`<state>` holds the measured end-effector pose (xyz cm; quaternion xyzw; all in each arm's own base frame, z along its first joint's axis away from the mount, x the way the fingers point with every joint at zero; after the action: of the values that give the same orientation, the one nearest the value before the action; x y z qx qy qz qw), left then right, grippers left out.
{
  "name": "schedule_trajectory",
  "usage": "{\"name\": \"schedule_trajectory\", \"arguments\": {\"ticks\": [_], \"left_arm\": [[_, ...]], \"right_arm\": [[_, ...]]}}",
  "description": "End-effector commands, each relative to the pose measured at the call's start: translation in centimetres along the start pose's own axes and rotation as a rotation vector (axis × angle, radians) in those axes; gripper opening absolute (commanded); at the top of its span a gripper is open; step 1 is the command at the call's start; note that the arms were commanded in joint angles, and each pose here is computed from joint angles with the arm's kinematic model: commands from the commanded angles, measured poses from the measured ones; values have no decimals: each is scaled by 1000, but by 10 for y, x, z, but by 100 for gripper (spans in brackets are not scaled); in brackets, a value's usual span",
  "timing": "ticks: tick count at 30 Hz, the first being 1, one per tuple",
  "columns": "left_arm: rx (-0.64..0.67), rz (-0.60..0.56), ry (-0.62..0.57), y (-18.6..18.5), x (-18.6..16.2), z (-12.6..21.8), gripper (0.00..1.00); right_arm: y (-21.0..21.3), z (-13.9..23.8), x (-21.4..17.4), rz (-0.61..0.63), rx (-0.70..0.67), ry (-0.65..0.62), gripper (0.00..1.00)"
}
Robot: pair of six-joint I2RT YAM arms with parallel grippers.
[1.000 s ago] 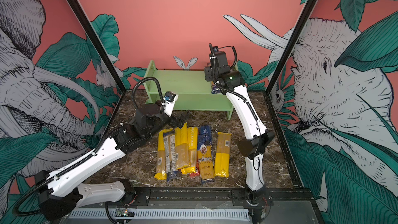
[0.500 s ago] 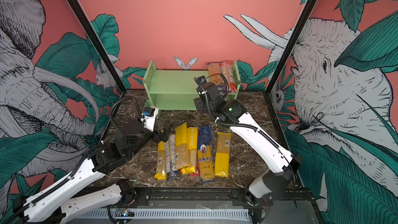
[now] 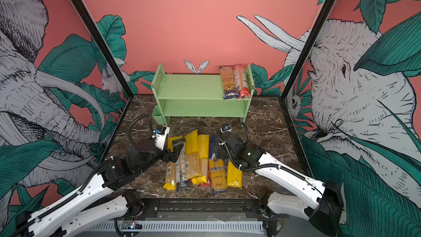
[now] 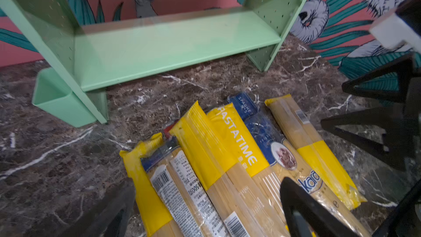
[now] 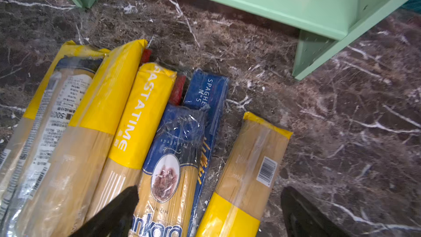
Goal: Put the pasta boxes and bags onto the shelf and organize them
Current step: 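Release the pack and lower the right gripper back to the pasta row, then grasp the clear ankara spaghetti pack with the right gripper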
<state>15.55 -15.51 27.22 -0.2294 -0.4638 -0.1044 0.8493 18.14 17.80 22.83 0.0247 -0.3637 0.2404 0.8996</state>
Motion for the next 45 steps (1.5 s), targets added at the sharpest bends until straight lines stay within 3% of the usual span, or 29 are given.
{"name": "schedule_trajectory", "arguments": {"ticks": [1,9,18,31,32,36,42,45], "left_arm": [[-40,57,19,-3,-7,-8,100],[-22,70,53,-1,-17,-18,99],[-6,94,80,1,-24,-25,100],[27,93,62,8,-26,-19,100],[27,94,62,8,-26,-19,100],[32,94,61,9,-27,-19,99],[37,87,50,10,-26,-16,100],[38,89,39,11,-25,-13,100]], "right_arm": [[10,-8,-13,-107,59,-31,97],[34,-30,-55,-108,108,20,99],[64,-49,-66,-58,175,72,99],[71,-70,-76,7,110,173,92],[72,-70,-75,8,112,173,87],[72,-70,-75,8,117,173,51],[69,-63,-73,6,127,163,21],[68,-56,-68,1,141,139,0]]}}
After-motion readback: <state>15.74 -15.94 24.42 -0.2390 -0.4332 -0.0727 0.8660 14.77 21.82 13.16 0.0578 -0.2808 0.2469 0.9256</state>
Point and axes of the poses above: each gripper's point midway between its finger pads, its own z axis back along the fingers, its own y axis along the line the jaws close on, x = y × z, the point moved 8 cm from there along z, back along the fingers, and after that the axes turned 11 degrees about z, right-handed, at the moved point
